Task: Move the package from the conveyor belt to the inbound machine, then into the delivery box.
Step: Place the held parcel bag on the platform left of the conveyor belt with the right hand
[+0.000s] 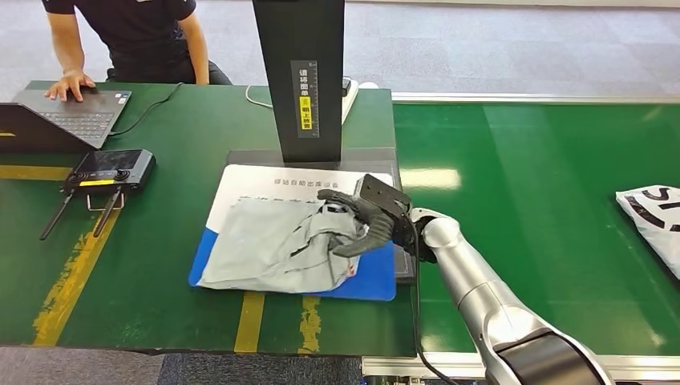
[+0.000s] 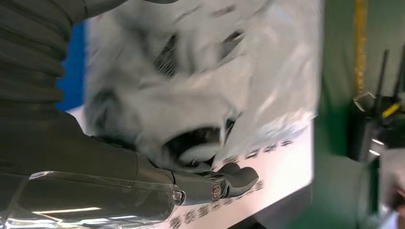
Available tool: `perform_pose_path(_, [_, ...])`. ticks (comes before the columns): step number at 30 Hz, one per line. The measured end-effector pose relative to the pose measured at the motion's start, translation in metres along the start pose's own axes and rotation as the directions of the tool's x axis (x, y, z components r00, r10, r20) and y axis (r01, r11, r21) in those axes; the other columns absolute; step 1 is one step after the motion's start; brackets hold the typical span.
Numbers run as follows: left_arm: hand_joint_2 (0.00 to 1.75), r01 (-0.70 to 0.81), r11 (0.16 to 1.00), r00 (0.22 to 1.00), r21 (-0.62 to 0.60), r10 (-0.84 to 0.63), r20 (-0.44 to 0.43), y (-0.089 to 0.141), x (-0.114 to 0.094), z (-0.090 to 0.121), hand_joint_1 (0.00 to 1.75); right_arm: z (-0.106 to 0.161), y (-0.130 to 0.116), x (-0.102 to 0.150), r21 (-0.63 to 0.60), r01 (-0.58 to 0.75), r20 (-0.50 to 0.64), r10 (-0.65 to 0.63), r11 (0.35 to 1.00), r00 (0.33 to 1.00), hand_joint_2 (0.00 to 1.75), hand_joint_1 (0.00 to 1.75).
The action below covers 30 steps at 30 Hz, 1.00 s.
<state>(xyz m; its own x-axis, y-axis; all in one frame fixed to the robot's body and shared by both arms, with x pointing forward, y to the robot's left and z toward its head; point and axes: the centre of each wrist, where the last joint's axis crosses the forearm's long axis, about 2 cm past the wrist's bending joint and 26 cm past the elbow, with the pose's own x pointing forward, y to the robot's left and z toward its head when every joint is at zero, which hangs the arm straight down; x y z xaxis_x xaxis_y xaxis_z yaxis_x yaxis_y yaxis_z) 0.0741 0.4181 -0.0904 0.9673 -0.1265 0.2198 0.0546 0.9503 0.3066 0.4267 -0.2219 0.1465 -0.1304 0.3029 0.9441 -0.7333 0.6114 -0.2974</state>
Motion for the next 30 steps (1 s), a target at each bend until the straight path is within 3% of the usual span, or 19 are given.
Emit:
perform_pose_path(3, [1.75,-0.01,1.0,1.0,-0.001,0.01,-0.009,0.0,-0.003,0.0,0.0,-0.002,0.001,-0.001,-0.036,-0.09,-0.161,0.083,0.995,0.983,1.75,0.0])
perform_pose_path(8, [1.75,-0.022,1.0,1.0,-0.01,0.021,-0.013,-0.003,-0.004,0.0,0.0,-0.009,-0.002,0.006,0.101,-0.32,-0.388,0.334,0.942,0.859,1.75,0.0])
perform_pose_path(12, [1.75,-0.023,1.0,1.0,-0.013,0.022,-0.018,-0.005,-0.002,0.0,0.0,-0.012,-0.003,0.01,0.177,-0.42,-0.424,0.455,0.89,0.783,1.75,0.0])
perform_pose_path(18, [1.75,-0.023,1.0,1.0,-0.016,0.023,-0.022,-0.007,-0.001,0.0,0.0,-0.013,-0.005,0.011,0.194,-0.463,-0.428,0.5,0.865,0.753,1.75,0.0])
perform_pose_path(21, [1.75,-0.023,1.0,0.999,-0.013,0.023,-0.027,-0.007,-0.003,0.001,0.0,-0.011,-0.001,0.006,0.051,-0.548,-0.416,0.517,0.835,0.748,1.75,0.0])
perform_pose_path(24, [1.75,-0.019,1.0,0.999,-0.016,0.018,-0.029,-0.01,-0.009,0.001,0.0,-0.007,0.007,0.004,-0.252,-0.709,-0.387,0.603,0.659,0.698,1.75,0.0])
perform_pose_path(27, [1.75,-0.004,1.0,1.0,-0.02,0.004,-0.023,-0.014,-0.009,0.002,0.0,0.0,0.014,0.015,-0.514,-0.715,-0.296,0.685,0.474,0.666,1.75,0.0])
perform_pose_path(30, [1.75,-0.001,1.0,1.0,-0.023,0.001,-0.017,-0.016,-0.006,0.002,0.0,0.008,0.018,0.023,-0.617,-0.666,-0.246,0.701,0.419,0.669,1.75,0.0])
